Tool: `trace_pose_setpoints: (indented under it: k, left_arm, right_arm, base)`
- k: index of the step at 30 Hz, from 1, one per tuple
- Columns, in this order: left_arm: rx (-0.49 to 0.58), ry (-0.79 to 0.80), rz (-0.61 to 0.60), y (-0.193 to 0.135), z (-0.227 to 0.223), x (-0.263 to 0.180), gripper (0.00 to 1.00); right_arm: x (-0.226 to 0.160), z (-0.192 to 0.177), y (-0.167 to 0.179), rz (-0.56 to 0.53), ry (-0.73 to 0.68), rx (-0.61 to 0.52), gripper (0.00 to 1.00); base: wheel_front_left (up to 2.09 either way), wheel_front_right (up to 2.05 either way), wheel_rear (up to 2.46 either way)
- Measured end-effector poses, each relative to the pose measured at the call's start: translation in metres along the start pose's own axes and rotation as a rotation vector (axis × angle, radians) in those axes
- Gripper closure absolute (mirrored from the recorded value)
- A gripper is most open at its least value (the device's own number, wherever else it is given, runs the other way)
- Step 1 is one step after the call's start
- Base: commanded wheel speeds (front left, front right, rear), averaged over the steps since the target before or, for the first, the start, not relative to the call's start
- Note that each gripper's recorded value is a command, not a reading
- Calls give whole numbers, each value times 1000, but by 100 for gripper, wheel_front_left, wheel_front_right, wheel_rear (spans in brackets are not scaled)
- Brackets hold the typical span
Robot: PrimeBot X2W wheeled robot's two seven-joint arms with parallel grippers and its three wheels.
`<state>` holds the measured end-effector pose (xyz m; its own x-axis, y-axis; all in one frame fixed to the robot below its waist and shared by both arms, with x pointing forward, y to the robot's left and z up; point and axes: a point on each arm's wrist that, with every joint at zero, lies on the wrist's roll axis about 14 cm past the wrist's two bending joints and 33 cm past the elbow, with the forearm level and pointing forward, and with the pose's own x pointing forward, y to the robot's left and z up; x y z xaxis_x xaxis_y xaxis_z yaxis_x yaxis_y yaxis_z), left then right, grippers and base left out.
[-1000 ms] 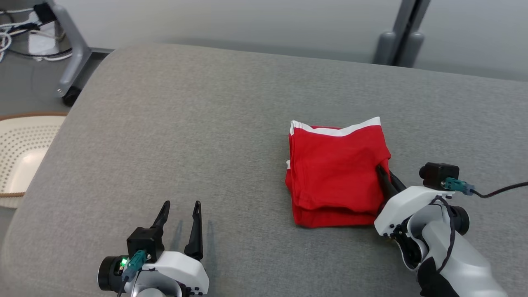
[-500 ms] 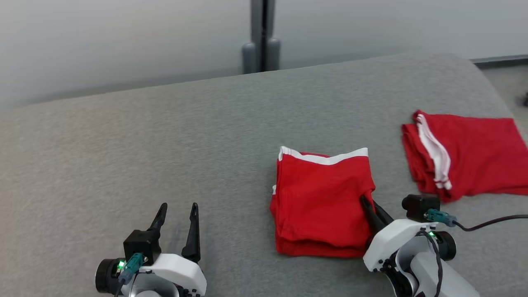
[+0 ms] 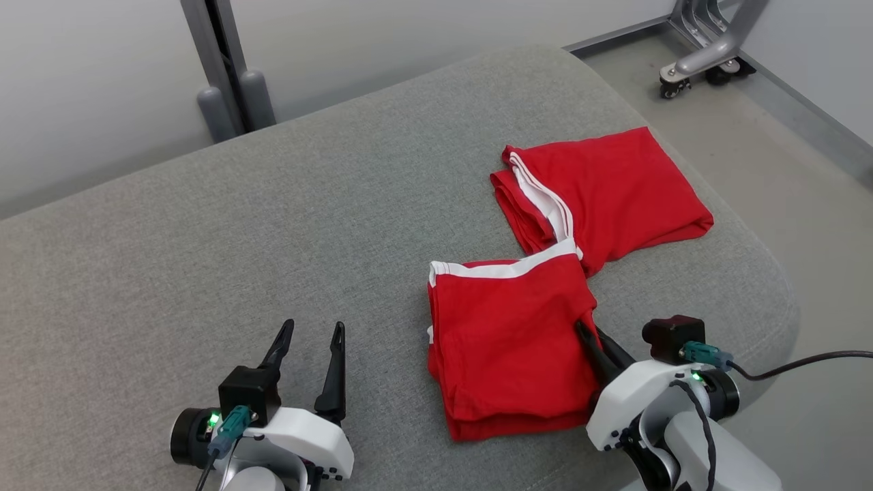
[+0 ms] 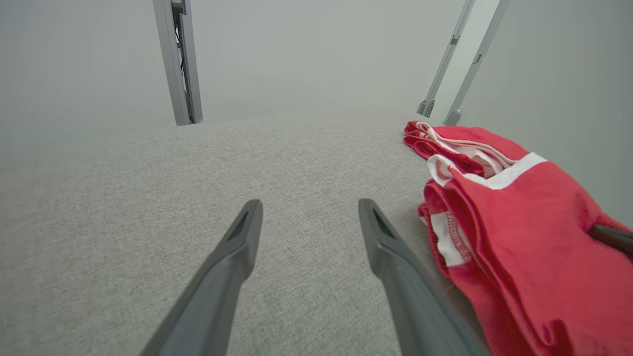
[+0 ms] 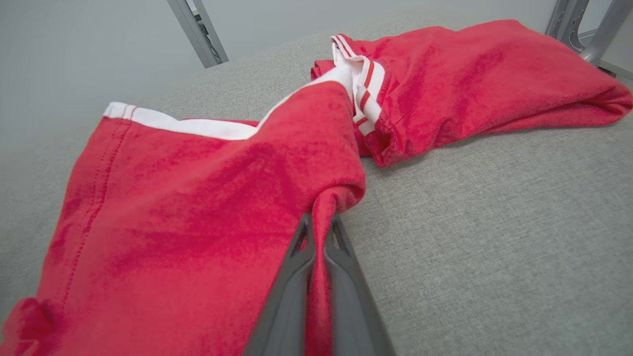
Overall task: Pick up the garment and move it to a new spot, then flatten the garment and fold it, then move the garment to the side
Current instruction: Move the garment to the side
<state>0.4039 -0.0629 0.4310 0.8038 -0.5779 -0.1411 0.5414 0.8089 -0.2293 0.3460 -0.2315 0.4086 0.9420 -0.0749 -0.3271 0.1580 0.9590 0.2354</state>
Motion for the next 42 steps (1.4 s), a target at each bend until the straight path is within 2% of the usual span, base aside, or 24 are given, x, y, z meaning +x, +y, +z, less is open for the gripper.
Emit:
trace_pose_setpoints:
  k: [5, 8, 12, 13, 18, 21, 24, 27, 28, 29, 30, 33, 36, 42]
  left_arm:
    - [-8, 17, -10, 1, -8, 3, 0]
    - [-6, 19, 10, 9, -9, 1, 0]
    - [3, 19, 47, 25, -10, -3, 0]
    - [3, 19, 47, 25, -10, -3, 0]
    - [12, 22, 97, 45, -13, -11, 0]
    - [16, 26, 120, 55, -14, -15, 0]
    - [21, 19, 139, 65, -12, -17, 0]
    - [27, 23, 169, 76, -14, -22, 0]
    - [30, 24, 179, 79, -14, -23, 0]
    - [28, 24, 188, 83, -14, -25, 0]
    - [28, 25, 198, 86, -15, -26, 0]
    - [26, 29, 217, 93, -16, -31, 0]
    - [28, 26, 229, 96, -14, -34, 0]
    - [31, 8, 262, 101, -7, -42, 0]
  right_arm:
    - [14, 16, 2, 26, -18, -96, 100]
    - [28, 39, 1, 45, -54, -171, 100]
    - [47, 80, -17, 17, -115, -246, 100]
    - [47, 80, -17, 17, -115, -246, 100]
    - [65, 107, -51, -85, -132, -219, 100]
    - [71, 125, -83, -165, -125, -259, 100]
    - [69, 131, -119, -256, -93, -292, 100]
    - [69, 132, -141, -313, -71, -300, 100]
    - [70, 131, -145, -324, -64, -305, 80]
    - [70, 132, -149, -339, -65, -295, 50]
    - [70, 131, -154, -352, -63, -293, 1]
    - [67, 127, -165, -389, -60, -280, 0]
    - [69, 134, -159, -389, -111, -277, 0]
    - [83, 139, -98, -292, -222, -262, 0]
  base:
    - [0, 0, 0]
    - [0, 0, 0]
    - [0, 0, 0]
    - [0, 0, 0]
    - [0, 0, 0]
    - [0, 0, 0]
    - [0, 0, 0]
    - [0, 0, 0]
    - [0, 0, 0]
    - [0, 0, 0]
    - [0, 0, 0]
    - [0, 0, 0]
    - [0, 0, 0]
    - [0, 0, 0]
